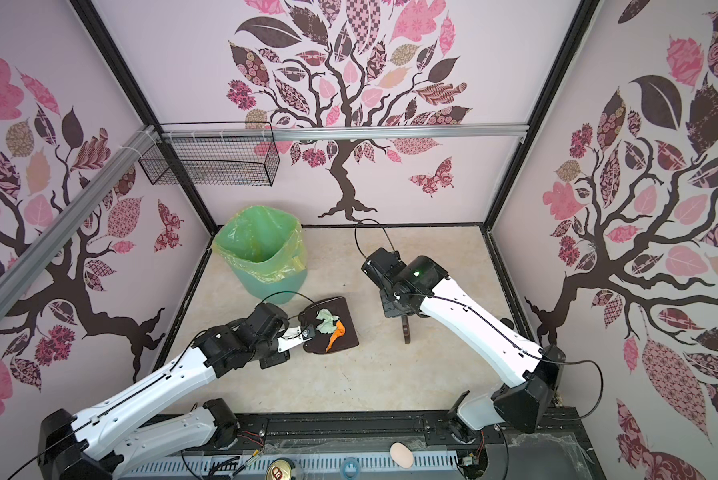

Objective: Sweep away the paper scraps from the table
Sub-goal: 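Lift the dustpan with the left gripper and carry it over the green bin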

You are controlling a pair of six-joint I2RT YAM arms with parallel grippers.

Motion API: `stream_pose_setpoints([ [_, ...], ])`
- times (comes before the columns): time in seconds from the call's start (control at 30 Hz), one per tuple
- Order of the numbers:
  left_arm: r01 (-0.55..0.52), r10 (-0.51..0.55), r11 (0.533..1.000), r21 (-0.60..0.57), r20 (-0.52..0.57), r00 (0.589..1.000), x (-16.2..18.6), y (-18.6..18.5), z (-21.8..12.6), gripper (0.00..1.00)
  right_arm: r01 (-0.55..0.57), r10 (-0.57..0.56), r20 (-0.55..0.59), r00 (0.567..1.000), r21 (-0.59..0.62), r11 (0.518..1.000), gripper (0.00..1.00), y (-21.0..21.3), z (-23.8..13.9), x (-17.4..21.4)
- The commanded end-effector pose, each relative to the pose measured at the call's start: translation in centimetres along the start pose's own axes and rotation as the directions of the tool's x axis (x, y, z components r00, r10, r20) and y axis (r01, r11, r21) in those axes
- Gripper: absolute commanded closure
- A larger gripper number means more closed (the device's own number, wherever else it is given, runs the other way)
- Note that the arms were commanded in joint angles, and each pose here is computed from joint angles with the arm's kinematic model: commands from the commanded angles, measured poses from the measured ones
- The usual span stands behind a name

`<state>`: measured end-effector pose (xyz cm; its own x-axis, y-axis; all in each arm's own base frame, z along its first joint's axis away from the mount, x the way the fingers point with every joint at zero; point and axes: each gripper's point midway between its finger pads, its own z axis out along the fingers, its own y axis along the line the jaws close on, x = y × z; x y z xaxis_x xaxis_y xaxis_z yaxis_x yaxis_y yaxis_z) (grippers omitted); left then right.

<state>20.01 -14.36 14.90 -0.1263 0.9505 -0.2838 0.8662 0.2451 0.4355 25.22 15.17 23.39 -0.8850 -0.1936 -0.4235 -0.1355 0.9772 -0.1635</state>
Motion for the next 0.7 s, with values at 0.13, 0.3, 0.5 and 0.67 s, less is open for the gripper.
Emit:
stream_pose_setpoints([
  [0.13,-0.102,0.102,0.995,0.011,-0.062,0.993,1.6,2.7,-7.4,1.00,-0.011,0.014,0.065,0.998,-0.046,0.999,1.00,0.2,-0.4,-1.0],
  [0.3,-0.107,0.107,0.994,-0.002,-0.090,0.990,2.6,4.6,-9.6,1.00,0.000,0.002,0.055,0.998,-0.049,0.999,1.00,0.3,0.4,-0.5],
  [0.5,-0.071,0.076,0.994,0.080,-0.058,0.995,2.4,5.8,-11.6,1.00,0.008,-0.005,0.051,0.999,-0.057,0.998,1.00,0.4,0.6,-0.2],
  [0.67,-0.072,0.077,0.994,0.087,-0.057,0.995,2.4,7.6,-12.3,1.00,0.009,-0.006,0.050,0.999,-0.057,0.998,1.00,0.2,0.7,0.2],
])
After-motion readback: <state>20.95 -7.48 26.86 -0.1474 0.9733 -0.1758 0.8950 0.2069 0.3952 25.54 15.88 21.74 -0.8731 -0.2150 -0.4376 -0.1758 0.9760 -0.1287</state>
